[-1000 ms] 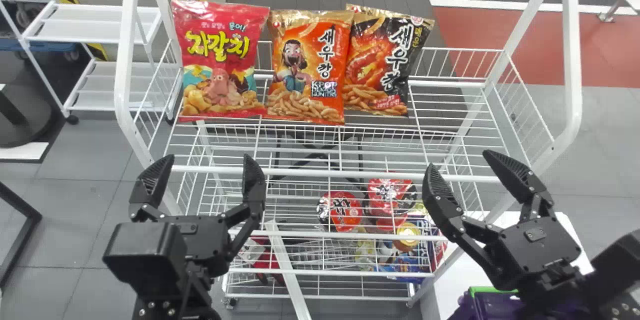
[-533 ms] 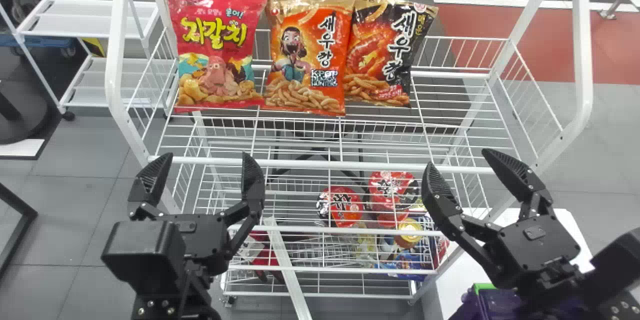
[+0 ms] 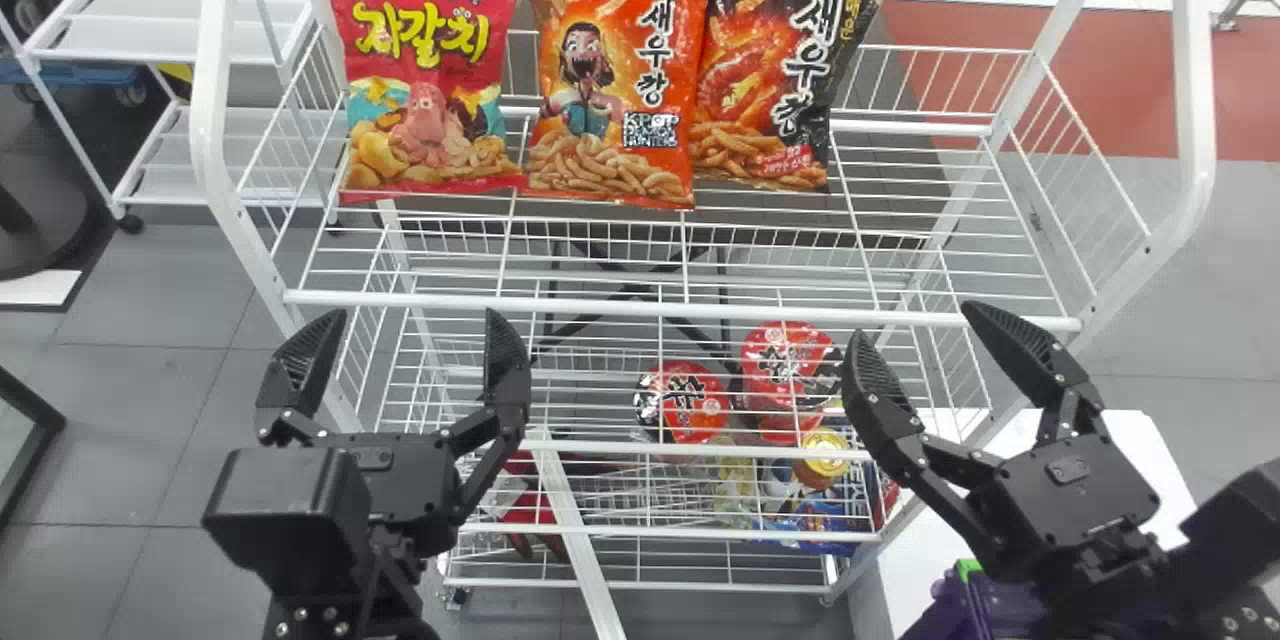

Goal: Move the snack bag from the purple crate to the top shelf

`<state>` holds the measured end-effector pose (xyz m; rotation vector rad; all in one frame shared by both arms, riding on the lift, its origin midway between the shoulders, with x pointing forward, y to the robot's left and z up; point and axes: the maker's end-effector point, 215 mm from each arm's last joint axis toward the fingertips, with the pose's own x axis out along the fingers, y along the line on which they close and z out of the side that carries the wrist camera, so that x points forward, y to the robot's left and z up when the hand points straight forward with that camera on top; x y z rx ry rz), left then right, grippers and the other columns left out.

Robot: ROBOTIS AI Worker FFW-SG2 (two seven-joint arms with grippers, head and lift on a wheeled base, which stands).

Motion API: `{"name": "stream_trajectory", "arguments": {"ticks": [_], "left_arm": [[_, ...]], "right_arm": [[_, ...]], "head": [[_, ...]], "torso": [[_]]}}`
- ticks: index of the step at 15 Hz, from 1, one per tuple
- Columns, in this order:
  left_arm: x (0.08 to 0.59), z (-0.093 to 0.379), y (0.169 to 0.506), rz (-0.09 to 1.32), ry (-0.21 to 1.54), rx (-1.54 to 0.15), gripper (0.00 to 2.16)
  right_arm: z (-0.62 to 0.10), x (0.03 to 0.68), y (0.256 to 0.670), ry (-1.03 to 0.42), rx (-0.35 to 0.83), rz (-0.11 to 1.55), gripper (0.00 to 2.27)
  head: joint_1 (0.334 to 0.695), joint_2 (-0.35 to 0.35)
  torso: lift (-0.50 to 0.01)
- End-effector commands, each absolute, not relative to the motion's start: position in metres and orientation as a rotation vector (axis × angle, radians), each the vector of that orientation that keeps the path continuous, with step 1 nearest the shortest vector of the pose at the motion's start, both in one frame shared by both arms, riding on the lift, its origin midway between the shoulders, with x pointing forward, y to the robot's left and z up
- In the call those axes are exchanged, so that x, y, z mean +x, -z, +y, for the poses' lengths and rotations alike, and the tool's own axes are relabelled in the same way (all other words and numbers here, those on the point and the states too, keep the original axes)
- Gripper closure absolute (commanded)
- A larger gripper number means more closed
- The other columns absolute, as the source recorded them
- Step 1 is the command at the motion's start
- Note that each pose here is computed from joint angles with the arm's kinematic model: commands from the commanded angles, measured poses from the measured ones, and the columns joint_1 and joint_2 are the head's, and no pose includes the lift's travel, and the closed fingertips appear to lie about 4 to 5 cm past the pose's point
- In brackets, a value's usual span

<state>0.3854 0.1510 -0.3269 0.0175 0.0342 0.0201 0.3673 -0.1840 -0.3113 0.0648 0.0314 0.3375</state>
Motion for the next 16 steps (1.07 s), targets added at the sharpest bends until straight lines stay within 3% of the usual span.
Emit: {"name": "stream_trajectory", "arguments": {"ticks": [1,16], "left_arm": [[0.3824,0.1495,0.3265,0.032,-0.02,0.016,0.03],[0.3724,0.1516,0.3201,0.014,-0.033,0.011,0.03]], "right_arm": [[-0.1834,0.3652,0.3124,-0.342,0.064,0.036,0.17],[-0.1827,0.3569,0.3129,-0.364,0.052,0.039,0.17]], "head": [[0.695,-0.051],[0.695,-0.05]], "torso": [[-0.086],[-0.145]]}}
